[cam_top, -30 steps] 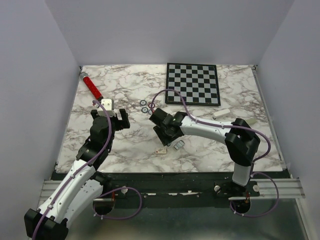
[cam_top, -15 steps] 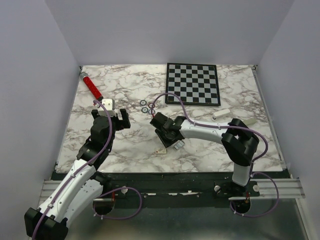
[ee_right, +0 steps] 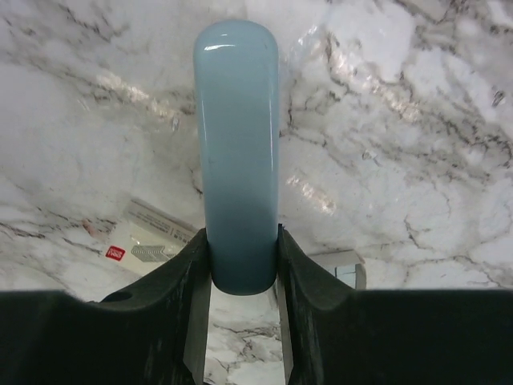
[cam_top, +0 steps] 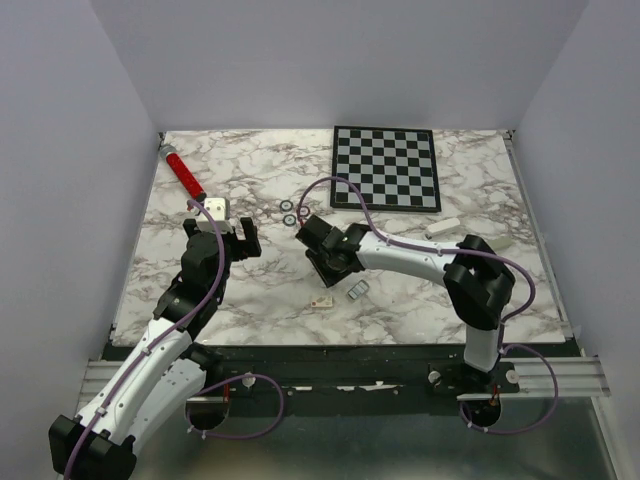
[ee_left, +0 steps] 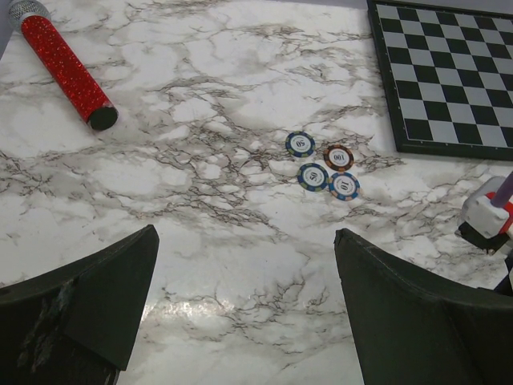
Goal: Load the staples into the stapler
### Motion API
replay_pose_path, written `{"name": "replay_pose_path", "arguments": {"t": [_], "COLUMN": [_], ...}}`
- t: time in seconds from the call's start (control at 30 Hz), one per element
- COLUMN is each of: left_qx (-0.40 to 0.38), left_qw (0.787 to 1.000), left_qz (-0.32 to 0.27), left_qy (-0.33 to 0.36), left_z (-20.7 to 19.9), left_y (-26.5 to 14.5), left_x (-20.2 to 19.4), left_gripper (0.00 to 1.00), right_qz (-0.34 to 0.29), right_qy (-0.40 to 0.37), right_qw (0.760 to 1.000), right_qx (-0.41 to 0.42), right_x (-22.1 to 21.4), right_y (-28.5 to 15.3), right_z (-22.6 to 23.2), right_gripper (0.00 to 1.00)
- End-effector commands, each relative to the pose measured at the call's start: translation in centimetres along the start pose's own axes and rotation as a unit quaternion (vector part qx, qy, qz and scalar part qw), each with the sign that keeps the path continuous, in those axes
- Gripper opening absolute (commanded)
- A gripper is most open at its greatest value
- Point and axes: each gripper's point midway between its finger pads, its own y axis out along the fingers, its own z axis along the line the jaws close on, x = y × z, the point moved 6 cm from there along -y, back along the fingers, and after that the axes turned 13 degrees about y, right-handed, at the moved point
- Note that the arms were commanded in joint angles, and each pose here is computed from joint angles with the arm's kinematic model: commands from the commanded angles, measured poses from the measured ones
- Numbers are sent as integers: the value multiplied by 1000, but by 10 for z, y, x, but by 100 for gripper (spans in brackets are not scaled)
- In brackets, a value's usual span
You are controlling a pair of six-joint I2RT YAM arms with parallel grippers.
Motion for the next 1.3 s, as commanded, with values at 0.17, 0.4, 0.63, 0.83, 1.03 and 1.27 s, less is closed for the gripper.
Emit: {"name": "replay_pose_path", "arguments": {"t": [0.17, 0.4, 0.63, 0.83, 1.03, 1.27], "left_qx": [-11, -16, -18, -21, -21, -21], "left_qw": [1000, 1000, 1000, 1000, 1000, 1000], "left_qz": [-4, -6, -8, -10, -7, -10], "left_qy": [-2, -2, 0, -1, 0, 0], "left_z": [-3, -5, -6, -7, -7, -7], "left_y": [-1, -1, -2, -1, -1, -2], "left_x": [-1, 0, 0, 1, 0, 0], "left_gripper": [99, 99, 99, 99, 99, 99], "right_qz": [-27, -30, -23, -3, -13, -54], "right_qy": [4, 18, 34, 51, 74, 120], "right_qw": [999, 999, 998, 997, 996, 990], "right_qx": [-26, -34, -52, -64, -48, -44], "right_x": [65, 111, 113, 98, 101, 111], "right_y": [26, 48, 39, 43, 27, -14], "right_z": [-12, -28, -37, -49, -46, -55], "right_gripper": [17, 22, 22, 24, 51, 79]}}
